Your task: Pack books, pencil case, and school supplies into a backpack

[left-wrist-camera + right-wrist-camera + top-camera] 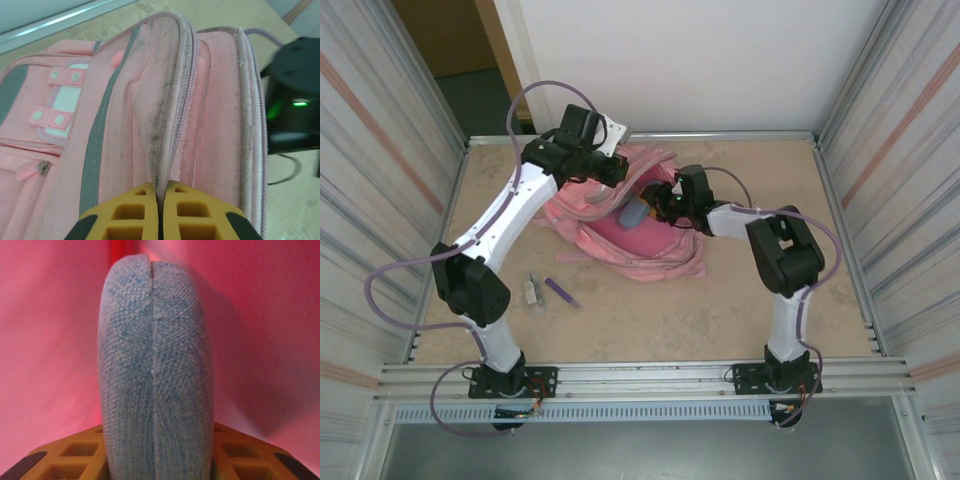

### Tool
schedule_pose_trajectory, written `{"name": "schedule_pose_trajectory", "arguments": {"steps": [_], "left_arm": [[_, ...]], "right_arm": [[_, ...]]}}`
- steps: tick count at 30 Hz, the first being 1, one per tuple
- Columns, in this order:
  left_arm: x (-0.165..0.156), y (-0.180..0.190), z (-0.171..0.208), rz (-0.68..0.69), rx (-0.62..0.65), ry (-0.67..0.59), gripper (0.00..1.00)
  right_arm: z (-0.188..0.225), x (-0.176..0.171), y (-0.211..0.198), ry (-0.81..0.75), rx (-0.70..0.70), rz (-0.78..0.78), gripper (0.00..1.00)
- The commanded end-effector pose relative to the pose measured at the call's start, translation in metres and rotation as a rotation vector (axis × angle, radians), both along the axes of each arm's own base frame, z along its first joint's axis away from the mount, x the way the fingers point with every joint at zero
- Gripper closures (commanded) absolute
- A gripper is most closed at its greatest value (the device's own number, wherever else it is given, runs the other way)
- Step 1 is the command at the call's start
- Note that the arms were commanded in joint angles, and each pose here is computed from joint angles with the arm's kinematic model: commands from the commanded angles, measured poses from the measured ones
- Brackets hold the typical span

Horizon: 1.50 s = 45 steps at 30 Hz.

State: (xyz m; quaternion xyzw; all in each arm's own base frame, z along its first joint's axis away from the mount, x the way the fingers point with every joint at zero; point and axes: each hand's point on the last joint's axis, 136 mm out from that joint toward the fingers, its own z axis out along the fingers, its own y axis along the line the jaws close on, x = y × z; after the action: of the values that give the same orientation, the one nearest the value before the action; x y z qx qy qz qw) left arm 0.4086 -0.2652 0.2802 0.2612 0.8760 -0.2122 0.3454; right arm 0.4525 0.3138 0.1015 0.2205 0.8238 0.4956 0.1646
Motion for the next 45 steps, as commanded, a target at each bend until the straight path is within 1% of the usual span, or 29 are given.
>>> {"name": "schedule_pose_trajectory", "arguments": {"steps": [1, 2, 4, 7, 9, 11, 15, 18, 20, 23, 25, 29, 33, 38, 41, 43, 45], "left_arm": [[-0.007, -0.015, 0.078, -0.065, -0.187, -0.189, 1.00], [-0.007, -0.016, 0.077, -0.071, -0.194, -0.183, 1.00], [-0.009, -0.018, 0.076, -0.085, -0.203, -0.172, 1.00], [-0.008, -0.019, 0.073, -0.087, -0.215, -0.166, 1.00], [-0.009, -0.021, 0.072, -0.099, -0.225, -0.156, 1.00], [-0.011, -0.022, 0.069, -0.109, -0.232, -0.149, 1.00], [-0.009, -0.016, 0.063, -0.091, -0.244, -0.140, 1.00], [-0.005, -0.007, 0.057, -0.065, -0.244, -0.130, 1.00], [-0.002, 0.000, 0.054, -0.036, -0.255, -0.127, 1.00], [0.000, 0.004, 0.050, -0.030, -0.278, -0.111, 1.00], [0.000, 0.007, 0.045, -0.025, -0.267, -0.102, 1.00], [0.000, 0.009, 0.040, -0.020, -0.269, -0.093, 1.00], [-0.001, 0.009, 0.040, -0.028, -0.265, -0.092, 1.00], [-0.003, 0.006, 0.038, -0.051, -0.265, -0.078, 1.00], [-0.003, 0.006, 0.035, -0.052, -0.261, -0.071, 1.00], [-0.003, 0.003, 0.033, -0.061, -0.279, -0.064, 1.00], [-0.006, -0.003, 0.034, -0.104, -0.298, -0.054, 1.00]], "right_arm": [[-0.005, 0.023, 0.019, 0.004, -0.019, -0.072, 0.62], [-0.017, 0.026, 0.021, 0.014, -0.047, -0.083, 0.62], [-0.033, 0.031, 0.030, 0.044, -0.057, -0.105, 0.60], [-0.040, 0.035, 0.044, 0.053, -0.081, -0.109, 0.53], [-0.043, 0.036, 0.049, 0.057, -0.102, -0.121, 0.51], [-0.040, 0.040, 0.057, 0.064, -0.051, -0.125, 0.51], [-0.029, 0.039, 0.070, 0.103, 0.053, -0.073, 0.50], [-0.022, 0.032, 0.066, 0.110, 0.038, -0.029, 0.47], [-0.015, 0.029, 0.062, 0.083, 0.034, 0.013, 0.51], [-0.014, 0.023, 0.050, 0.093, -0.019, 0.047, 0.49], [-0.021, 0.019, 0.042, 0.110, -0.066, 0.056, 0.48], [-0.027, 0.009, 0.043, 0.113, -0.077, 0.108, 0.48], [-0.034, 0.002, 0.039, 0.086, -0.149, 0.133, 0.48], [-0.036, -0.003, 0.031, 0.088, -0.177, 0.155, 0.49], [-0.039, -0.003, 0.029, 0.076, -0.182, 0.172, 0.58], [-0.037, -0.003, 0.035, 0.065, -0.140, 0.176, 0.61], [-0.033, -0.004, 0.048, 0.037, -0.089, 0.195, 0.64]]}}
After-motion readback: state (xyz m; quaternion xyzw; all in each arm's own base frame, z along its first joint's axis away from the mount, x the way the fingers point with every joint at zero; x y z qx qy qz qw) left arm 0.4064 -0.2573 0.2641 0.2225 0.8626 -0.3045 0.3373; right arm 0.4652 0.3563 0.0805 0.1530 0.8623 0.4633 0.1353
